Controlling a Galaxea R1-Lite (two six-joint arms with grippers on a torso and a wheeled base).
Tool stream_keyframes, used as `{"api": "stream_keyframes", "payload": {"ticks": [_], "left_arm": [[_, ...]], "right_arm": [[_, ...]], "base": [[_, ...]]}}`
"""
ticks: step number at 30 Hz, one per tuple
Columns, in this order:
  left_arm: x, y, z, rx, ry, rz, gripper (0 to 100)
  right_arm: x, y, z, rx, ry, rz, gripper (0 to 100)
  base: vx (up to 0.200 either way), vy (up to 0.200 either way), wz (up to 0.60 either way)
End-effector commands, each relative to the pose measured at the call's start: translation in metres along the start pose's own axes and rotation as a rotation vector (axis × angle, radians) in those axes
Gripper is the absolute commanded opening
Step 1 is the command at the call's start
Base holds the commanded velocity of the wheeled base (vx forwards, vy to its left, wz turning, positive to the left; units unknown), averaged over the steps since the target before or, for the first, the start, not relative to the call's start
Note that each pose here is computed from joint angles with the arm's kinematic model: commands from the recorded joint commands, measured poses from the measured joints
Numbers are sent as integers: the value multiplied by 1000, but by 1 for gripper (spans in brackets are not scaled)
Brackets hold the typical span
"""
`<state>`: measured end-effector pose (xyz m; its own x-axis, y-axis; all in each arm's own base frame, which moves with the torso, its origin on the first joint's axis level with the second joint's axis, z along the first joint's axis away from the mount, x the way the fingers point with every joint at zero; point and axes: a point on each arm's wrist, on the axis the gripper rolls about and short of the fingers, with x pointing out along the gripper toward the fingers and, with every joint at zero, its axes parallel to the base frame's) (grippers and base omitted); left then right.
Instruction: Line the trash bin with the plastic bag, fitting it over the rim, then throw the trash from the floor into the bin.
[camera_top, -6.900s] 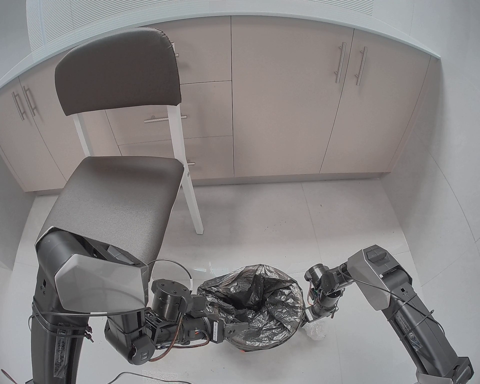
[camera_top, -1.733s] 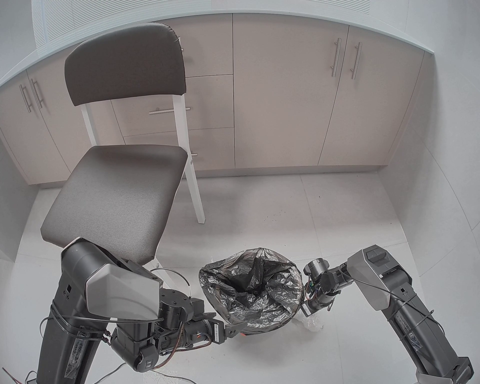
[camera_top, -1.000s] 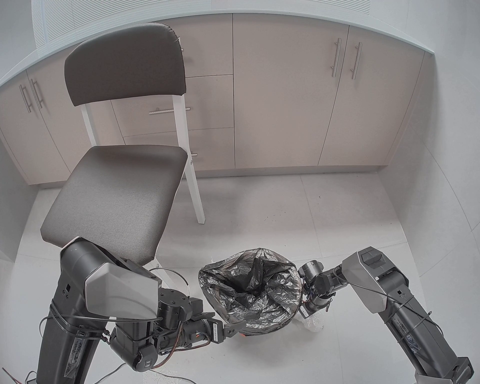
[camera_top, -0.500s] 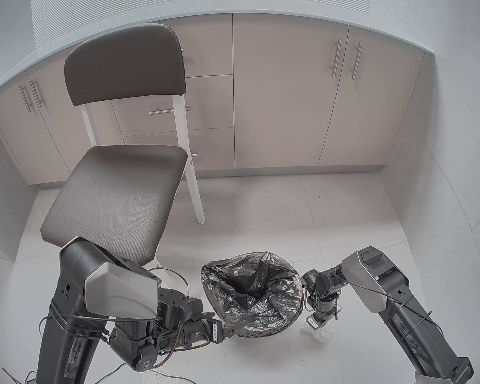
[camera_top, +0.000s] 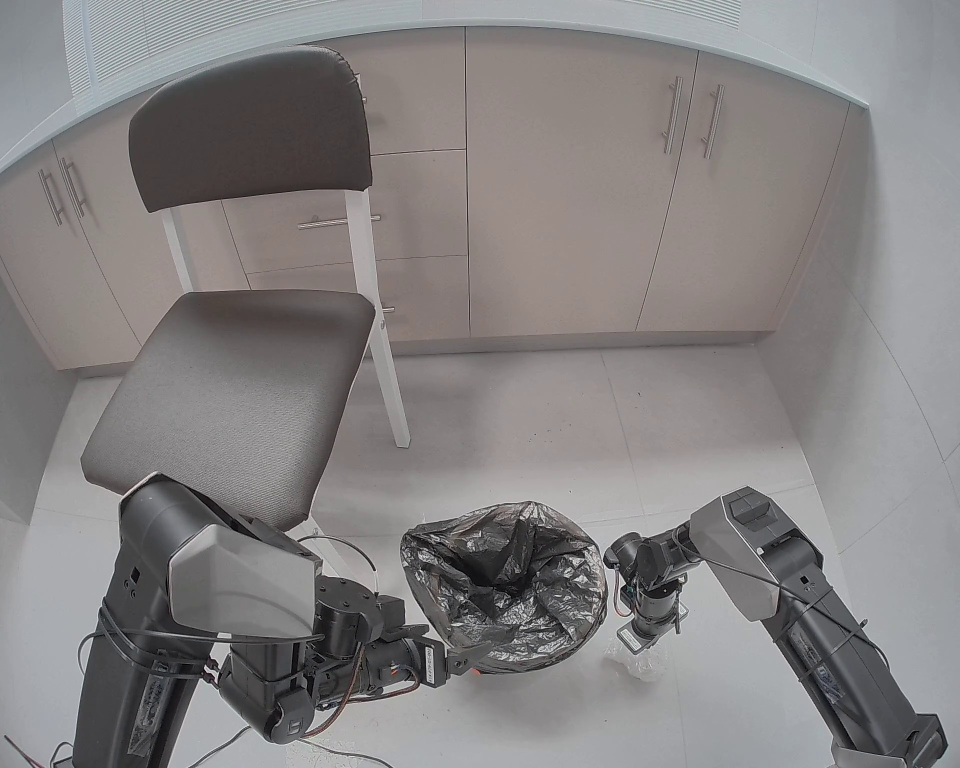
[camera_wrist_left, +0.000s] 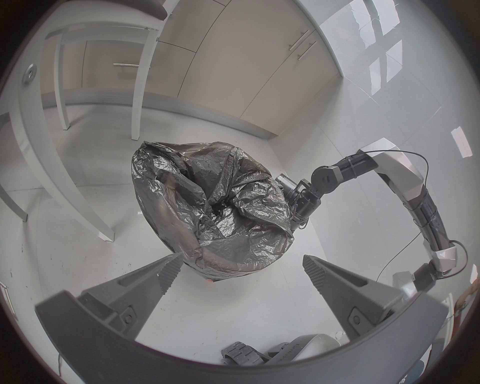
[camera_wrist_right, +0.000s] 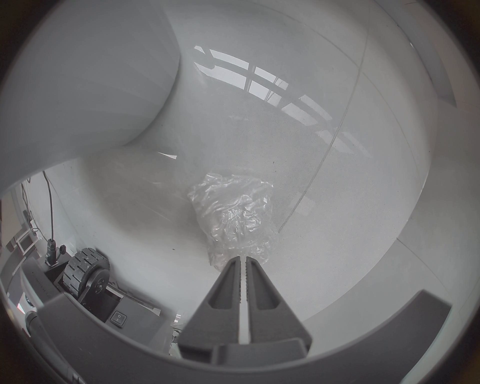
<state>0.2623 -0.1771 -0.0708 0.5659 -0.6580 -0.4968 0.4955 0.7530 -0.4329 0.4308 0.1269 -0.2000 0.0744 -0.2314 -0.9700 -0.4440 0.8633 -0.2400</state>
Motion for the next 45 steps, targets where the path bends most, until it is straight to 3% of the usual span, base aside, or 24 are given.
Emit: {"api": "stream_keyframes", "payload": {"ticks": [1,4,5,23,34,45], "left_arm": [[0,0,0,-1,1,0,100],[0,0,0,-1,1,0,100],[0,0,0,-1,1,0,100],[0,0,0,2,1,-1,100],[0,0,0,4,1,-1,100],[0,0,0,-1,-1,-2,100]], "right_arm": [[11,1,-5,-6,24,4,0],[11,1,-5,-11,29,7,0],[11,1,-5,-12,29,7,100],[10,5,-4,-8,15,14,100],[8,2,16,35,-171,-23,100],[7,3,19,40,-203,-24,100]], "base": [[0,0,0],[0,0,0],[0,0,0],[0,0,0],[0,0,0],[0,0,0]]}}
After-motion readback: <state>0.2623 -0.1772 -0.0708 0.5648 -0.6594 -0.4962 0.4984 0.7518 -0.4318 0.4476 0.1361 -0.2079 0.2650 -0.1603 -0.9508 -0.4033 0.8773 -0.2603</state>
